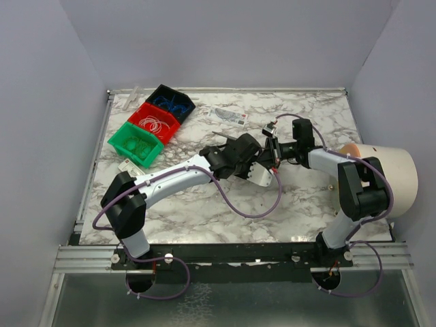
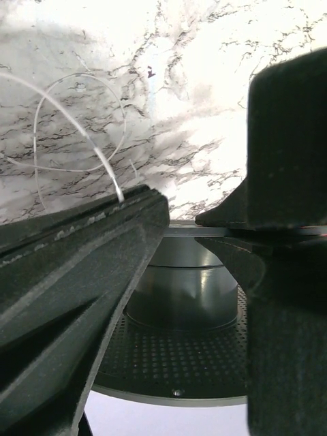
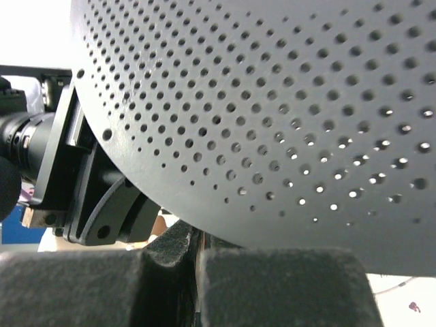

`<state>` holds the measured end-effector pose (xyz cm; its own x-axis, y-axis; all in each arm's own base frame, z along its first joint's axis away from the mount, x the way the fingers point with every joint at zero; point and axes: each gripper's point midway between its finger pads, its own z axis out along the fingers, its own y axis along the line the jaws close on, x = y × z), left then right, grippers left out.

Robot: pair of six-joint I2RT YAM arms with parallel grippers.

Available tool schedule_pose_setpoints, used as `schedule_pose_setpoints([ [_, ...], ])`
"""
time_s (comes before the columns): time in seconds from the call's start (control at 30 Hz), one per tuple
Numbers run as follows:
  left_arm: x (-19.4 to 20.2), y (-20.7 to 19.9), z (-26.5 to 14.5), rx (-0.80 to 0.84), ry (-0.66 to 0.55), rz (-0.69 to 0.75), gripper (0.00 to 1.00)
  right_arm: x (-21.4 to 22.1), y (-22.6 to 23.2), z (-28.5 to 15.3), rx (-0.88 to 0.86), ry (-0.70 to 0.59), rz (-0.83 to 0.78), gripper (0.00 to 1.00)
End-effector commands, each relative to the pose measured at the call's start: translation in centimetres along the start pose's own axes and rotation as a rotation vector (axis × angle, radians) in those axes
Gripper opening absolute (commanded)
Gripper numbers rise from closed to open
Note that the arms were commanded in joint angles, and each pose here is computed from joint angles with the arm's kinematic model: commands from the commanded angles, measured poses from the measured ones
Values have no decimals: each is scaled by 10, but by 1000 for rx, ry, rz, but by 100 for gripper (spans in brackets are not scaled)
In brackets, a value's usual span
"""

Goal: Wrap the cables
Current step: Wrap the cable around the cable reel.

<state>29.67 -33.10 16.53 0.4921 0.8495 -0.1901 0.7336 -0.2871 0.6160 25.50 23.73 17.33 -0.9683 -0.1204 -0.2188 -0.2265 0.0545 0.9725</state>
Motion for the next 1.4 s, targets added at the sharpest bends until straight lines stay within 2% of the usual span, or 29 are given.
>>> schedule_pose_setpoints([
  [0.0, -15, 17, -13, -77, -24, 23, 0, -4, -2, 1, -27, 36, 16, 0],
  [0.23, -18, 16, -21, -87, -29, 33, 0, -15, -5, -7, 0, -8, -3, 1],
  [0.33, -19, 14, -22, -84, -31, 37, 0, -19, -8, -11, 17, -25, -9, 10],
  [0.5, -19, 14, -23, -87, -30, 36, 0, -23, -14, -15, 101, -47, -38, 11],
  [0.7, -17, 16, -25, -95, -24, 35, 0, -34, -29, -23, 302, -99, -124, 6],
  [0.93, -13, 12, -26, -92, -15, 41, 0, -46, -32, -47, 553, -129, -288, 9],
  [1.07, -10, 9, -26, -89, -17, 38, 0, -57, -26, -64, 689, -193, -388, 2],
  [1.17, -8, 9, -25, -92, -20, 35, 0, -61, -24, -77, 775, -215, -439, 1],
  [1.27, -9, 14, -24, -110, -33, 5, 0, -57, -14, -76, 754, -225, -470, 0],
  [1.37, -13, 24, -25, -142, -62, -49, 0, -47, 7, -59, 606, -215, -451, 0],
])
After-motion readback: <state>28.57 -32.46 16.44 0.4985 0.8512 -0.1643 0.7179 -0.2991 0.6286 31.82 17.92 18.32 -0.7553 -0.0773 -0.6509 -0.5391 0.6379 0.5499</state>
